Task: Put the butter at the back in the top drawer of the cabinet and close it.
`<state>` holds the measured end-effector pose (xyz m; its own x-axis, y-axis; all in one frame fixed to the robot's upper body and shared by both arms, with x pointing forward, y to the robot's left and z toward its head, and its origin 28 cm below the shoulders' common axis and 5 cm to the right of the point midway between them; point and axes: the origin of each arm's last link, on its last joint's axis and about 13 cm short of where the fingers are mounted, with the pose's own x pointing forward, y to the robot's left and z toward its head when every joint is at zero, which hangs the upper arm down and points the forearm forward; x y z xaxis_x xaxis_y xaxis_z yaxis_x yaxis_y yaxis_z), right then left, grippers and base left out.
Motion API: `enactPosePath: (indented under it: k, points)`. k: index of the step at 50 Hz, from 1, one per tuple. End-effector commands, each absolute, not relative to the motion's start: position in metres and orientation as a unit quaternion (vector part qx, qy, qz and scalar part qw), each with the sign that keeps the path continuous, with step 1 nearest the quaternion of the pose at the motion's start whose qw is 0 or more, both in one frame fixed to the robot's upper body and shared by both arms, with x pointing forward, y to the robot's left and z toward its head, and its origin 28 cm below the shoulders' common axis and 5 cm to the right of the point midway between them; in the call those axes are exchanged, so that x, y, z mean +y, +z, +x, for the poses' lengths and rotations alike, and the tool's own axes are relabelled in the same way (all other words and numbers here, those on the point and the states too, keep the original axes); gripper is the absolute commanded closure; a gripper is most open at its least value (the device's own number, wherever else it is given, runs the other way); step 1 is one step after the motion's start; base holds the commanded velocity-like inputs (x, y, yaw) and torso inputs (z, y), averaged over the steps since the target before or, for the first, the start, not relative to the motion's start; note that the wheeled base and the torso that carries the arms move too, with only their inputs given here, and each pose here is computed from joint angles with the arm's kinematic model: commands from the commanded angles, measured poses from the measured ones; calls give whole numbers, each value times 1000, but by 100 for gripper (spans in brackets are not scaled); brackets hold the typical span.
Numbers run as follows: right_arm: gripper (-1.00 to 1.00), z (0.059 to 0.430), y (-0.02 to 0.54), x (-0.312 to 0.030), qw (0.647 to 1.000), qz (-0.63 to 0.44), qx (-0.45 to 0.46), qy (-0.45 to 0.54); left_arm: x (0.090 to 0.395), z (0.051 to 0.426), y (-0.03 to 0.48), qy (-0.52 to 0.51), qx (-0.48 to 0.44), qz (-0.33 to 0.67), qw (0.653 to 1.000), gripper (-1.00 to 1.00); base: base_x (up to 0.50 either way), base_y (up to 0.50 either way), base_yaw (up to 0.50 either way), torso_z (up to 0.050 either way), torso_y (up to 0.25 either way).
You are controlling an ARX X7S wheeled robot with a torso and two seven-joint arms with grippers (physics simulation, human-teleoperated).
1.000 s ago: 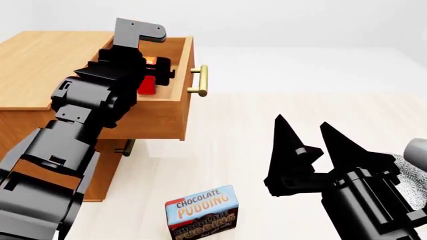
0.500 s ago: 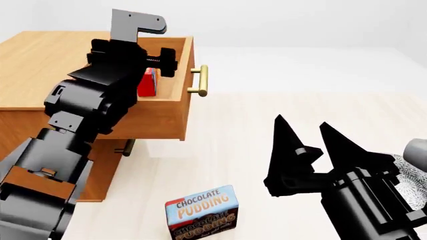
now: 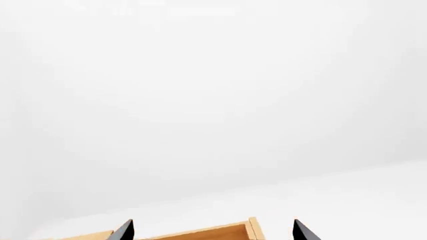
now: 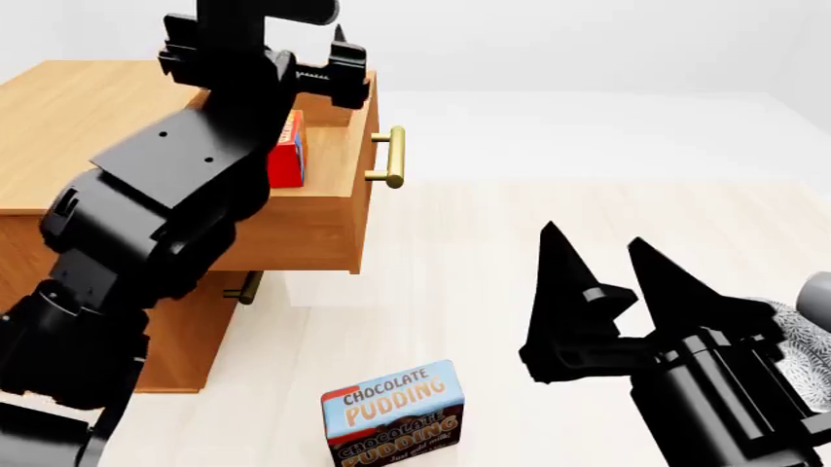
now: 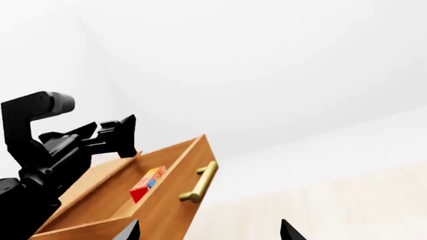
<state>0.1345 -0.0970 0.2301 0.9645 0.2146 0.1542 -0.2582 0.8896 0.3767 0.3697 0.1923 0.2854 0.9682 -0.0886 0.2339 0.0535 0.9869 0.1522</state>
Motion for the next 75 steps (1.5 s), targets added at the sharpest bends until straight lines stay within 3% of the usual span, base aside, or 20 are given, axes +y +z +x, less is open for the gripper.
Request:
enactPosePath:
  k: [1, 15, 33, 55, 75]
  points:
    - [-100, 134, 231, -100, 970, 204, -63, 115, 172, 334, 288, -103, -172, 65, 978, -100, 0, 0, 0, 0, 0]
    - [-100, 132, 232, -101, 970, 203, -66, 115, 120, 289, 286, -220, -209, 28, 952, -100, 0, 0, 0, 0, 0]
    - [-100, 124, 234, -109, 969, 207, -75, 113, 63, 258, 236, -285, -200, 49, 936, -100, 0, 0, 0, 0, 0]
    - [-100, 123, 233, -109, 968, 210, -75, 111, 50, 254, 208, -305, -180, 75, 932, -100, 0, 0, 0, 0, 0]
    - [-100, 121, 235, -111, 968, 212, -75, 109, 65, 288, 173, -208, -69, 61, 974, -100, 0, 0, 0, 0, 0]
